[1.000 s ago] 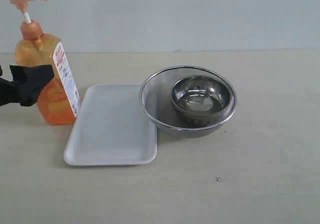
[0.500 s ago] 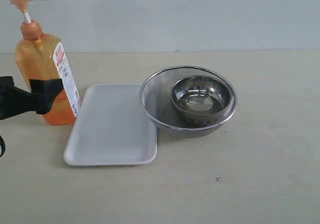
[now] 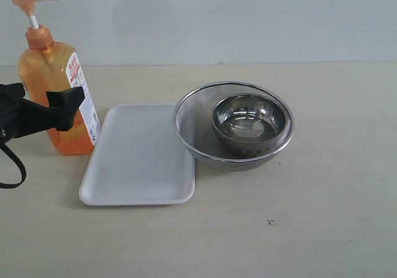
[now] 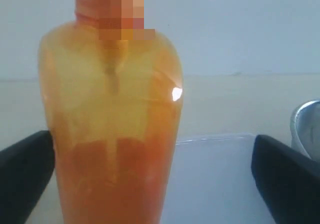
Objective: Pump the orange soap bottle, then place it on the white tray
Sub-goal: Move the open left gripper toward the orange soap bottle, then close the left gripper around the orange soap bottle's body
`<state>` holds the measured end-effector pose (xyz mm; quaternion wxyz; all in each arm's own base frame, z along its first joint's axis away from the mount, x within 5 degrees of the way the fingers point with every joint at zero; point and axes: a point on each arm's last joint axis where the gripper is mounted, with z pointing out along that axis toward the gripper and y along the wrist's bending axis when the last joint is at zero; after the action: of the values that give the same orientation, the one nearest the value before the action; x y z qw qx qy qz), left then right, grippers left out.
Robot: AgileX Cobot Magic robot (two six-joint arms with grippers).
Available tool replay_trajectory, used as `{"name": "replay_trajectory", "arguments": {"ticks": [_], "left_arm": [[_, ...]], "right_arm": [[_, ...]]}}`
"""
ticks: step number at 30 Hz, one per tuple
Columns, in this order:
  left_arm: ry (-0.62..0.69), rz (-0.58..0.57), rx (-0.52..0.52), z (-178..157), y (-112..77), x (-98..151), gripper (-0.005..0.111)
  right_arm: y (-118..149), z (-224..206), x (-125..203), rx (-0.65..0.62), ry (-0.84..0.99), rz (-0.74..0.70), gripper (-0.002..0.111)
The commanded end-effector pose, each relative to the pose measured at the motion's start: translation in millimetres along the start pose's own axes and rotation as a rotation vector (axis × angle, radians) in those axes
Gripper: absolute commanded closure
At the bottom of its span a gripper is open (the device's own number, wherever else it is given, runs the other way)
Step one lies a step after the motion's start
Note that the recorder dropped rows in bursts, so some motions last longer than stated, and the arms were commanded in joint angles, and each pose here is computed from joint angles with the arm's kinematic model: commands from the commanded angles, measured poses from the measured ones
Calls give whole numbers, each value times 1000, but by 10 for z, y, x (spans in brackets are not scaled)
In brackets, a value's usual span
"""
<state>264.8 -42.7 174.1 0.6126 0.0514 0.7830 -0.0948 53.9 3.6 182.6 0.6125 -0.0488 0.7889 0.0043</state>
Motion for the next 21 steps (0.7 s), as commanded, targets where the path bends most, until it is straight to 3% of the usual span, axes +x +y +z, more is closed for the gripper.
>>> {"name": "replay_trajectory", "arguments": {"ticks": [1,13,21], "left_arm": [[-24,5,6,110,-15,-38,-4],[13,47,-19,138,10,-20,-4],[-33,35,-76,138,60,-66,-4]], "right_arm": [[-4,-4,-7,7,-9,-3,108],[-4,-4,-7,7,-9,-2,108],[-4,-4,-7,7,-9,-2,108]]}}
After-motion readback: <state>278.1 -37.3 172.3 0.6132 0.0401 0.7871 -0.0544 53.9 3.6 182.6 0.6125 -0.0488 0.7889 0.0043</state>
